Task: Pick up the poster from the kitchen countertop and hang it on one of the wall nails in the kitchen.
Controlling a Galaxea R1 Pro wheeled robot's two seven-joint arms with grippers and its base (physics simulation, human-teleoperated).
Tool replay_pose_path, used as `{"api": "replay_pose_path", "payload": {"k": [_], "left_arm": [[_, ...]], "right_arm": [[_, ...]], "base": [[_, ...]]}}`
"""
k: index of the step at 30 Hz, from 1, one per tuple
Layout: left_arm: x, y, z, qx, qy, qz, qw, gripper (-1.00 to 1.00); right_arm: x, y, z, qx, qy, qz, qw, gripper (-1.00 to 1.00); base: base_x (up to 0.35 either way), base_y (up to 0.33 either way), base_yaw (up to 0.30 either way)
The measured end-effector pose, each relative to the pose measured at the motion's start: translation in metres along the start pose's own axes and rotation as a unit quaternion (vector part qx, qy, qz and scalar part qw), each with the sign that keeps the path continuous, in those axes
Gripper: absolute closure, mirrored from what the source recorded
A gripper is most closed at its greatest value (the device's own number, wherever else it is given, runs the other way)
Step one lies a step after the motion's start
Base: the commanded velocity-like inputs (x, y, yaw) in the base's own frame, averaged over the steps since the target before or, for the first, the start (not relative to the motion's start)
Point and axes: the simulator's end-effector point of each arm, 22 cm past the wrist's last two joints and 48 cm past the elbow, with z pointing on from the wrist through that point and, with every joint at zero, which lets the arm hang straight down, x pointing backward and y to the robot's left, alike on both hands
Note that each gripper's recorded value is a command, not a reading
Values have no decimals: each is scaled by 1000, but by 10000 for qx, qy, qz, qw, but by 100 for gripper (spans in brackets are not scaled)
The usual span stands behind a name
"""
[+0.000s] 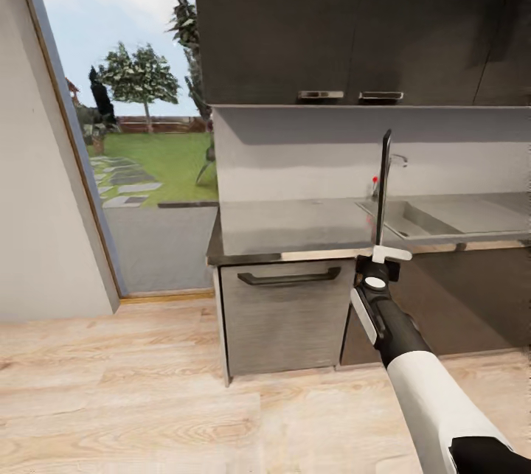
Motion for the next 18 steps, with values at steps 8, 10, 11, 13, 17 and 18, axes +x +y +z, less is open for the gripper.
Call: {"api": "replay_pose_path", "payload": {"k": [8, 10, 11, 13, 17, 18], "left_arm": [[0, 0, 0, 0, 2, 0, 10000, -100], [0, 0, 0, 0, 1, -1, 10000, -100], [0, 0, 0, 1, 2, 1, 10000, -100], [0, 0, 0, 1, -1, 1, 10000, -100], [0, 0, 0, 1, -1, 1, 10000, -100], [0, 0, 0, 1, 1, 1, 10000, -100]], "right_arm": [[-13, 1, -2, -43, -127, 68, 9999, 100], [-17, 9, -5, -270, -187, 105, 9994, 100], [-18, 11, -6, -328, -208, 115, 9992, 100], [-17, 16, -15, -540, -285, 155, 9980, 100], [-20, 18, -33, -829, -466, 235, 9952, 100], [-21, 18, -41, -931, -533, 263, 9939, 100]], "base": [[-335, 0, 0], [-195, 0, 0], [-111, 0, 0], [-58, 0, 0], [-25, 0, 0], [-10, 0, 0]]}}
